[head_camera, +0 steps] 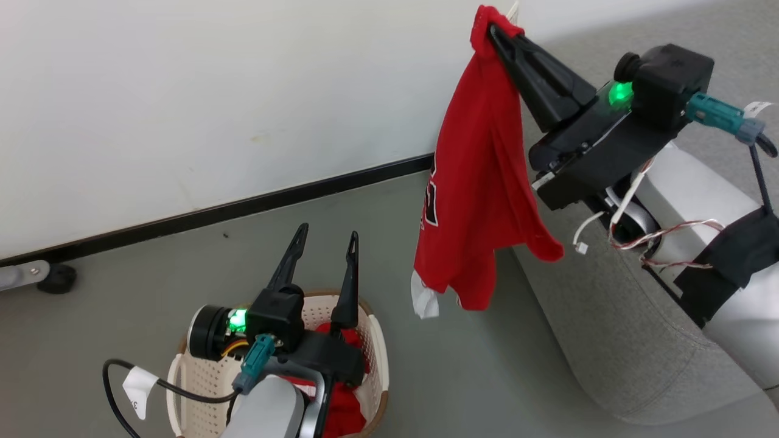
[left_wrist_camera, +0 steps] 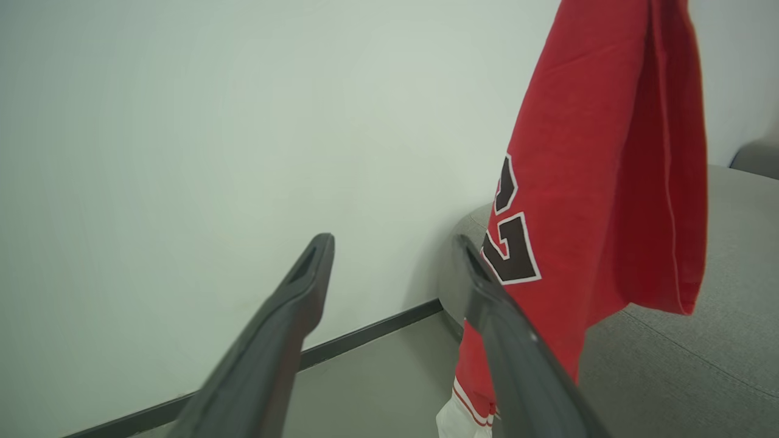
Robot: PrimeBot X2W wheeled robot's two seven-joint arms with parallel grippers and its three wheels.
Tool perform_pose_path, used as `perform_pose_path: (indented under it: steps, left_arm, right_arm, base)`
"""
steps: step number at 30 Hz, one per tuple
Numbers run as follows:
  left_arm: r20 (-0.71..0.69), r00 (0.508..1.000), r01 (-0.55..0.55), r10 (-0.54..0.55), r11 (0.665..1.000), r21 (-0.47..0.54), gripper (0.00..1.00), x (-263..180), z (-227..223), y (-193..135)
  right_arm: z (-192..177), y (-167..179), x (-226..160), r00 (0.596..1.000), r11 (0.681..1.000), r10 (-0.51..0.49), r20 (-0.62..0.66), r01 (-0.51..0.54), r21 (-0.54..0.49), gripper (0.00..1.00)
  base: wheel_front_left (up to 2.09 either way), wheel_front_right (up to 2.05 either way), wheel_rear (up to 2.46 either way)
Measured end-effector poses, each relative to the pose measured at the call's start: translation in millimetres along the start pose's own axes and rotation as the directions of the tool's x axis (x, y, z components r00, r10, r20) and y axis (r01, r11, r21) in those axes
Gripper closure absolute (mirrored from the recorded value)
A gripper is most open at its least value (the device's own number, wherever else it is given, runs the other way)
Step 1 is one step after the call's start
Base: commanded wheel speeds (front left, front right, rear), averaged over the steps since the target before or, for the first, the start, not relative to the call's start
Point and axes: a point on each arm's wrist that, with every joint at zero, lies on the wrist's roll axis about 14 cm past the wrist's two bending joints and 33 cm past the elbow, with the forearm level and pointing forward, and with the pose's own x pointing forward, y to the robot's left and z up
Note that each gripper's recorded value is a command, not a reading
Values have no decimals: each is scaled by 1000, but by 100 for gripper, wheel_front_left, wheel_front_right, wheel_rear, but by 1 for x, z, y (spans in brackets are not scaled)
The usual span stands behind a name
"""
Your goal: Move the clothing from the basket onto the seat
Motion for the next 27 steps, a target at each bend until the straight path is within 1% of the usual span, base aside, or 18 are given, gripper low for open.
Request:
perform_pose_path:
  steps: [2,5,8,12,18,19,27]
  left_arm:
    - [2,999,37,-36,999,-15,0,8,0,-12]
    - [-2,995,95,-95,995,-26,0,17,-4,-31]
    - [-15,988,151,-152,988,-35,0,23,-10,-49]
    - [-31,977,209,-211,976,-52,0,32,-19,-66]
    - [-67,971,223,-227,972,-73,0,38,-37,-69]
    - [-67,971,223,-227,972,-73,0,38,-37,-69]
    - [-117,969,207,-217,974,-92,0,41,-60,-61]
  right_arm:
    - [6,-15,-4,1000,999,-28,2,28,-30,100]
    - [25,-46,-11,996,992,-86,20,87,-94,100]
    - [46,-82,-20,988,974,-151,40,155,-167,100]
    - [58,-122,-33,972,945,-231,41,234,-230,100]
    - [63,-161,-44,952,910,-305,32,301,-287,100]
    - [63,-161,-44,952,910,-305,32,301,-287,100]
    - [65,-196,-47,931,875,-363,28,351,-333,100]
  base:
    - [0,0,0]
    - [0,0,0]
    - [0,0,0]
    - [0,0,0]
    - [0,0,0]
    - [0,0,0]
    - [0,0,0]
